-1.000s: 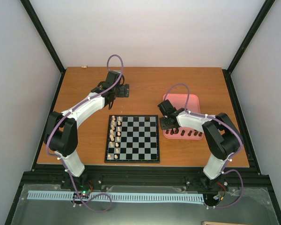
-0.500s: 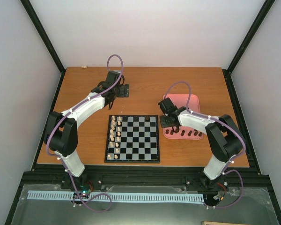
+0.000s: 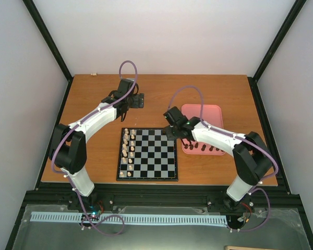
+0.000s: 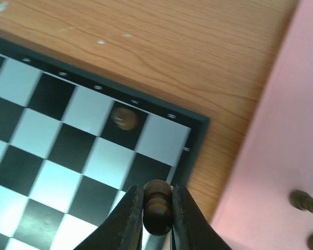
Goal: Set up the chess pieces on the board
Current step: Pick up the chess piece from the storage box, then place the chess piece on the chessboard.
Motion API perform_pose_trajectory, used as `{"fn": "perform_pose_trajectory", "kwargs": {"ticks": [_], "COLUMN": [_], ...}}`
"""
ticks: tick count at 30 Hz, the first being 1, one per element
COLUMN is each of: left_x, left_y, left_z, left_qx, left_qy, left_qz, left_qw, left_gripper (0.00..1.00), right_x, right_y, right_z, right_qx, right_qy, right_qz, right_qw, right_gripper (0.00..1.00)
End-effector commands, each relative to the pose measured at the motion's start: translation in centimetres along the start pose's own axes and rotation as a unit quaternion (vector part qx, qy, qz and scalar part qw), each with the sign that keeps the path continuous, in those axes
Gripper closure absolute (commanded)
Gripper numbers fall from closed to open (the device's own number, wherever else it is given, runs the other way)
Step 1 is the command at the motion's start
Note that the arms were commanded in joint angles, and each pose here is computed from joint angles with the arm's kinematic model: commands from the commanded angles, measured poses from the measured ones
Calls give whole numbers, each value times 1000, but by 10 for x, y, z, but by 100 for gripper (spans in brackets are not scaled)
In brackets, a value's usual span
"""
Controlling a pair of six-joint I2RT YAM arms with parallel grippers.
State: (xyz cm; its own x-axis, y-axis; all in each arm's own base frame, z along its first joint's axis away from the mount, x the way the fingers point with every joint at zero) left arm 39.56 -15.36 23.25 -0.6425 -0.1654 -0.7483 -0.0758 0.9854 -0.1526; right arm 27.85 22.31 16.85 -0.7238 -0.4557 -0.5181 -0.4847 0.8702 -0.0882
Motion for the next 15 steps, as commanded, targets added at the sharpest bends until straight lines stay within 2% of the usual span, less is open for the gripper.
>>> {"fn": "perform_pose_trajectory", "kwargs": {"ticks": [1, 15], "left_x": [-8, -7], "left_y": [-1, -1], "left_z": [-3, -2], "left_qx": [7, 3], "left_qy": [-9, -9], "left_qz": [-11, -10], "left_qw": [1000, 1000], "left_gripper": [0, 0], "right_x": [-11, -11], "right_y": [21, 45], "right_z": [3, 25], "right_qx": [-10, -44], "right_qy": [1, 29], "right_qz": [-17, -37], "right_qw": [1000, 998], "right_gripper": [88, 88]}}
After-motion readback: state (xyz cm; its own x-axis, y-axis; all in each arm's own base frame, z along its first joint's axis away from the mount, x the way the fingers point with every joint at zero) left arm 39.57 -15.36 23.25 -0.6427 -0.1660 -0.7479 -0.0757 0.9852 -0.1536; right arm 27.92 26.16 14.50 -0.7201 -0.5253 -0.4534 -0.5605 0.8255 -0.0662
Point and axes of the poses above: each gripper's point midway between its finger pads, its own z axis out along the fingers, its own y axis along the line the jaws close on, x = y × z, the point moved 9 cm from there along -z, back along the fingers, and after that the axes turned 11 degrees about -z, right-handed, at the moved point
